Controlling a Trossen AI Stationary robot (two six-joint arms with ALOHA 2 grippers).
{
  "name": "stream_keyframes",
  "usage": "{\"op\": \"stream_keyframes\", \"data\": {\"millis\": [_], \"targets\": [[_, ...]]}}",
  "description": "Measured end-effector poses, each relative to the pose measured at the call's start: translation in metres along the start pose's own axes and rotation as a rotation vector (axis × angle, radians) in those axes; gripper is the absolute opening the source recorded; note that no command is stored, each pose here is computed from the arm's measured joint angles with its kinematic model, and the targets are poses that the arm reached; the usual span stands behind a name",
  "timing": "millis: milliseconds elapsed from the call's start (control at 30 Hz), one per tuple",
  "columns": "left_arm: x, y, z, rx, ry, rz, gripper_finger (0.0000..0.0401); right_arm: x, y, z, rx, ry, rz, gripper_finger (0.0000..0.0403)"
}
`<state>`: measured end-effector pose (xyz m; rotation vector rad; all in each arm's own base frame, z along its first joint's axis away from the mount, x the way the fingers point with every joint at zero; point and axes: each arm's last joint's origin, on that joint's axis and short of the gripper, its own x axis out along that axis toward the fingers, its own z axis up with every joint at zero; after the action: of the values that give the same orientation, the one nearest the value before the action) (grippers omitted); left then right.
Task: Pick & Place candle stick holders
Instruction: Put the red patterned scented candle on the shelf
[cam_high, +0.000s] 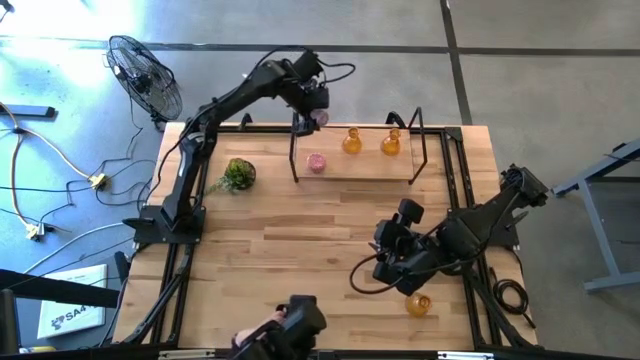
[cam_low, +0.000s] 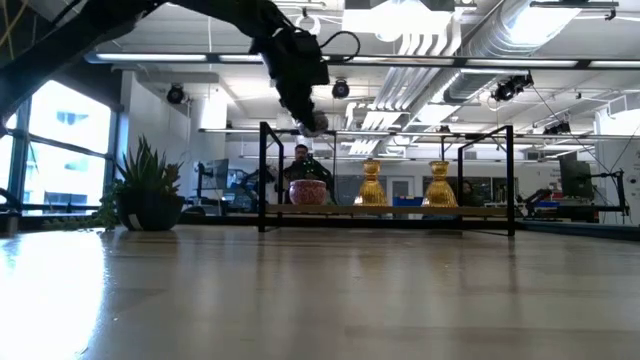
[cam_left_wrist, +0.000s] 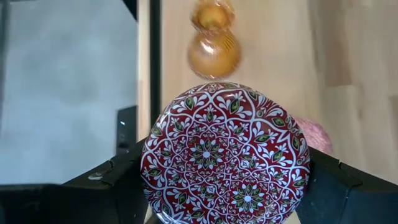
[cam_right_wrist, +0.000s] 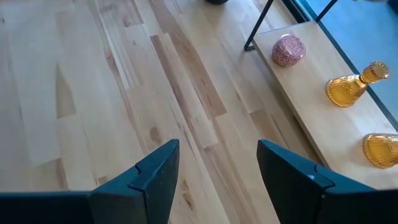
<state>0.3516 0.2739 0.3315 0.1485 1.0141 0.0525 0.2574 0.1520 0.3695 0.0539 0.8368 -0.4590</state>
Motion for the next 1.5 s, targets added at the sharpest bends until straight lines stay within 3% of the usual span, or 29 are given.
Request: {"op": "stream_keyframes", "data": {"millis": [300,500,833,1167,1500], "targets": [[0.038,0.003,-0.006,-0.107,0.121,0.035,0.0286,0.0,0.0,0.0,0.0,-0.006,-0.005,0.021],[0.056,0.007,-0.005,-0.357,0.1,0.07,0.0286,0.0,-0.001,0.001,0.001,-0.01,-0.01,0.021],[0.07,0.009,-0.003,-0.602,0.08,0.108,0.0292,0.006,-0.006,0.006,0.028,-0.016,-0.042,0.021],[0.096,0.008,-0.015,-0.62,0.173,0.063,0.0295,0.008,-0.008,0.008,0.047,-0.024,-0.052,0.021],[0.101,0.0,-0.017,-0.528,0.243,0.055,0.0297,0.008,-0.008,0.009,0.048,-0.027,-0.054,0.021]]}}
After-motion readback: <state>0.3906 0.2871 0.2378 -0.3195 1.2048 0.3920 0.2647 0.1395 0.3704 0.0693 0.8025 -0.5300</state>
